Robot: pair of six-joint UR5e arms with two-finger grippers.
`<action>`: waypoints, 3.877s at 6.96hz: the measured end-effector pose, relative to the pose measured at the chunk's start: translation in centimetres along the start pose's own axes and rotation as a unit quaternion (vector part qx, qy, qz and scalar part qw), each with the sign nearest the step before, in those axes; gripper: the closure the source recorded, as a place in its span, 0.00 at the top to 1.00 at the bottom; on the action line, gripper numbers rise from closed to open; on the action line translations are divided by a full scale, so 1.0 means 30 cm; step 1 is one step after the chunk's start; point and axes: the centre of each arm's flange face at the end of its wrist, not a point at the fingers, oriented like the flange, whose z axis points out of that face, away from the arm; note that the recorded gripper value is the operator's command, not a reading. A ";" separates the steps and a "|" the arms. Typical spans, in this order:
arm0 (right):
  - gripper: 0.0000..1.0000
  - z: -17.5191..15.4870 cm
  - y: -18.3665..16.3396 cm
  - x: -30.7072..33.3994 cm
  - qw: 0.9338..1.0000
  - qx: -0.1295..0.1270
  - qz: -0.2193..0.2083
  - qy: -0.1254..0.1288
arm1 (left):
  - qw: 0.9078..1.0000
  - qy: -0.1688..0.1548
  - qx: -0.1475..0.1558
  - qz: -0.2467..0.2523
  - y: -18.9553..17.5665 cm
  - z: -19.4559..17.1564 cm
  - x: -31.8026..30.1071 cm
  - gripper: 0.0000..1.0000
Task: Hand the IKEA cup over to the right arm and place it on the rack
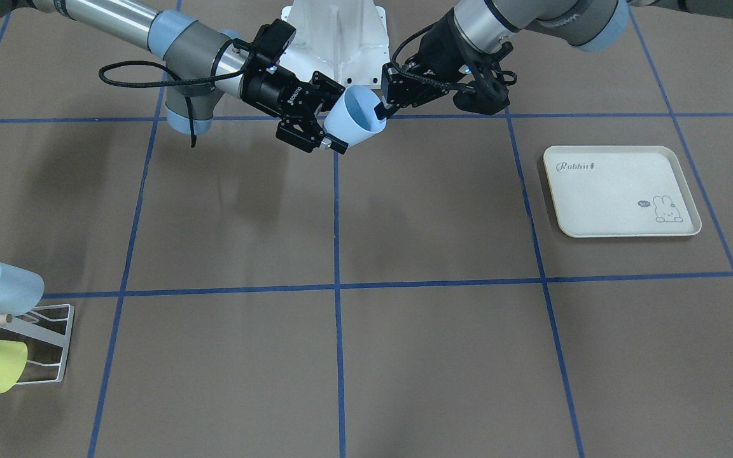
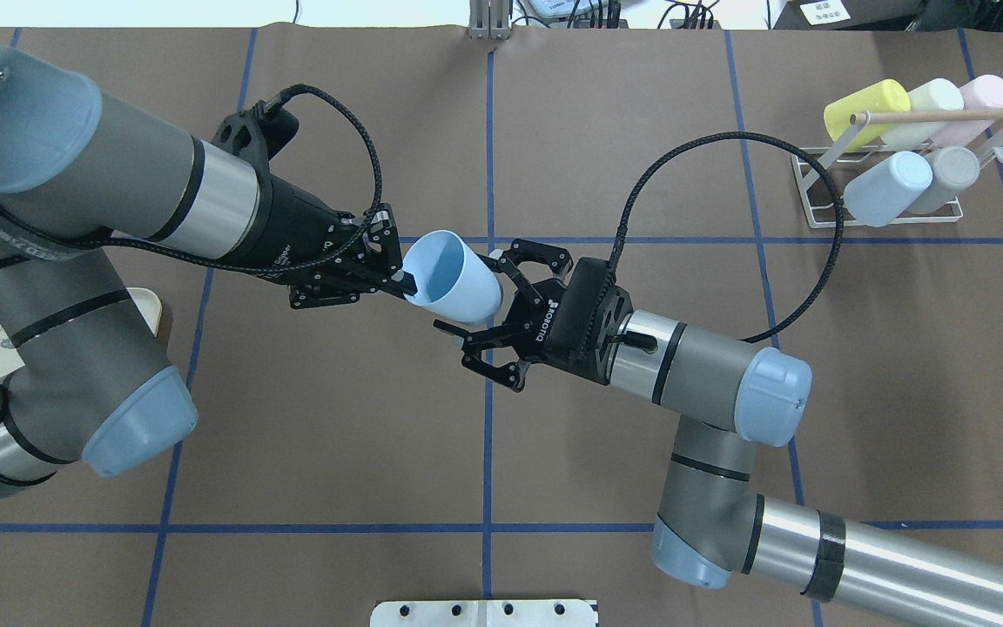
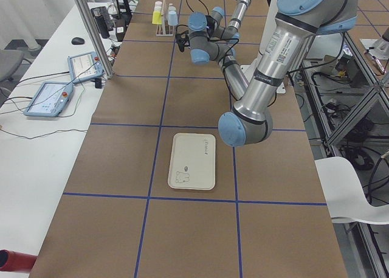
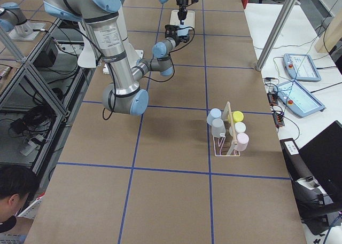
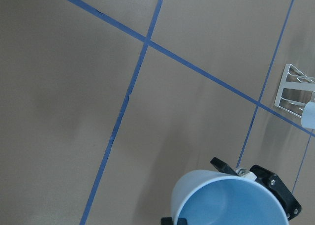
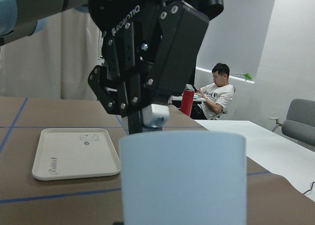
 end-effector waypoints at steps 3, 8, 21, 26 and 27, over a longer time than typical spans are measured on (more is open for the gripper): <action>0.23 0.002 0.017 0.011 1.000 -0.016 -0.005 0.004 | 1.000 0.005 0.002 0.009 0.004 -0.020 0.008 1.00; 0.11 -0.069 -0.103 0.145 0.958 -0.275 -0.030 0.073 | 0.996 -0.048 0.052 0.055 -0.138 -0.032 -0.198 1.00; 0.18 -0.974 -0.021 0.852 0.513 -0.798 -0.316 0.025 | 0.917 -0.299 0.093 0.247 -0.395 -0.142 -0.580 1.00; 0.18 -1.022 0.103 0.953 0.434 -0.808 -0.398 0.015 | 0.921 -0.296 0.097 0.234 -0.387 -0.132 -0.572 1.00; 0.18 -1.041 0.179 1.005 0.427 -0.801 -0.420 0.004 | 0.921 -0.295 0.097 0.234 -0.386 -0.131 -0.571 1.00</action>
